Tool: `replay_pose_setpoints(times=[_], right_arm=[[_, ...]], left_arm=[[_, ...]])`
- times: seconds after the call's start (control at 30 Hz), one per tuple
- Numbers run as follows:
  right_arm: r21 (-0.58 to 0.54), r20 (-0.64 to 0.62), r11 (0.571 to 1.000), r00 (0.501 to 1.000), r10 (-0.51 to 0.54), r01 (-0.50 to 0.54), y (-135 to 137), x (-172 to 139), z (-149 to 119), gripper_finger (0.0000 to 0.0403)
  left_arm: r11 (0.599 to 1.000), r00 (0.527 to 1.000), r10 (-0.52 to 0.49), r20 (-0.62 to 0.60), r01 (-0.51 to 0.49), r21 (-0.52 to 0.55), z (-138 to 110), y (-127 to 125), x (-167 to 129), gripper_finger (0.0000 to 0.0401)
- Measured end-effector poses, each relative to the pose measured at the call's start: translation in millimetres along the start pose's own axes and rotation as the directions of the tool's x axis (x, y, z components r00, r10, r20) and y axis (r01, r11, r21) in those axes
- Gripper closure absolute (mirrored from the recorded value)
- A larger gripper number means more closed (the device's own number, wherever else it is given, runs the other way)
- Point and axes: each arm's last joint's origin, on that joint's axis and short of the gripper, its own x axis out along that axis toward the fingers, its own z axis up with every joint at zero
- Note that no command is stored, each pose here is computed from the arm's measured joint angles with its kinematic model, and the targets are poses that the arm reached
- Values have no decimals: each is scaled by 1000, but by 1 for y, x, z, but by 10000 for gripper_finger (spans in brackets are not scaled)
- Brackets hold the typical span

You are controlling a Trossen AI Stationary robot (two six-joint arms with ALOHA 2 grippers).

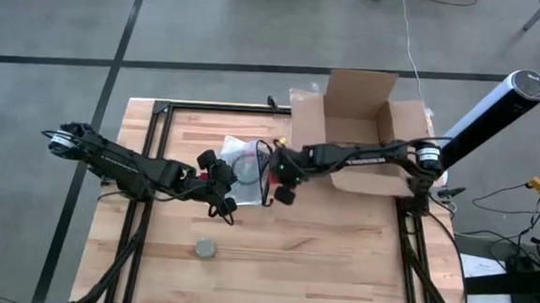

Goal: Unpack boxes

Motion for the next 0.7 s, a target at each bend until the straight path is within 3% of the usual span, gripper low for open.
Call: replay_pose_setpoints(times=[0.33, 0.7], right_arm=[[2, 77, 1000, 997, -25, 25, -25, 7, 11, 403], [-18, 99, 996, 991, 87, -85, -20, 22, 15, 403]], left_arm=[[1000, 1000, -1, 0, 1, -16, 0, 0, 0, 401], [999, 1000, -1, 0, 1, -36, 0, 1, -1, 401]])
